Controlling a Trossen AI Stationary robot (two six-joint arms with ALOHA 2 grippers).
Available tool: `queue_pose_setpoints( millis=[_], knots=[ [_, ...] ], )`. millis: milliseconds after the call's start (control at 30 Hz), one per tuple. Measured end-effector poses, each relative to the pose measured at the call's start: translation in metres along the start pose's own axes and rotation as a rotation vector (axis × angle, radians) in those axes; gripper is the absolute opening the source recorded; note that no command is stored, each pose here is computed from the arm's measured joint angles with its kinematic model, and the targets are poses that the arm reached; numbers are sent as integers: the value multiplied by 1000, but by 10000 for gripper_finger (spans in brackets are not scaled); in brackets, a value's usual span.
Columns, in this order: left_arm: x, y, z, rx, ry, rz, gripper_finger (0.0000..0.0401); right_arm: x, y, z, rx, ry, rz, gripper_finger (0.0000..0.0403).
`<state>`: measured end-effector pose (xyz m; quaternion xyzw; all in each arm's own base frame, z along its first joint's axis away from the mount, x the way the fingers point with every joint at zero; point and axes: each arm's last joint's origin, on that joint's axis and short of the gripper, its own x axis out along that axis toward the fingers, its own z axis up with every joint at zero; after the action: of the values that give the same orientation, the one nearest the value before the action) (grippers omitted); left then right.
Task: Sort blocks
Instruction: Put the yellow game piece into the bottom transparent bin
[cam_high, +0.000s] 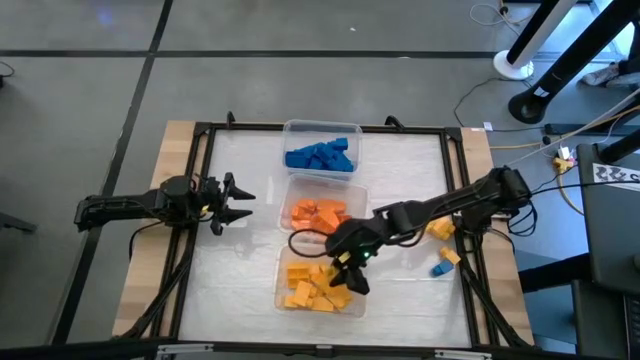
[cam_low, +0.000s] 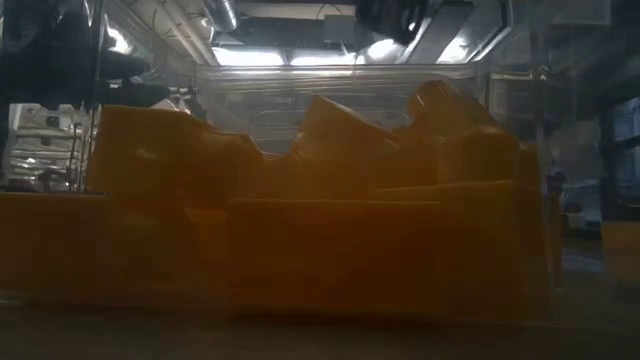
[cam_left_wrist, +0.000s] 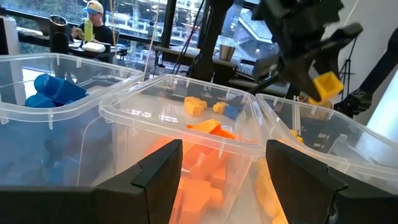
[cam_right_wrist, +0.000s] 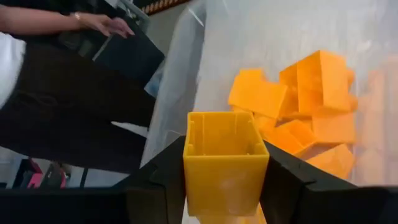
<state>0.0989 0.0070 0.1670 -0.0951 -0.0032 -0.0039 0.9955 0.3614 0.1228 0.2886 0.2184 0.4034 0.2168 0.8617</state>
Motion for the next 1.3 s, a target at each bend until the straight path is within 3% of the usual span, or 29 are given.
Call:
queue_pose_setpoints(
  millis=[367, 700, 1100, 1300],
  knots=[
    [0, 0, 0, -11, 0, 0, 221, 23, -14, -6, 27, 40, -69, 159],
    [0, 0, 0, -15, -1, 0, 221, 22, -20, -3, 35, -55, -256, 159],
    [0, 0, 0, -11, -1, -1, 221, 22, -20, -3, 34, -70, -282, 159],
    [0, 0, 0, -10, -1, -1, 221, 23, -19, -2, 28, -66, -242, 159]
  ],
)
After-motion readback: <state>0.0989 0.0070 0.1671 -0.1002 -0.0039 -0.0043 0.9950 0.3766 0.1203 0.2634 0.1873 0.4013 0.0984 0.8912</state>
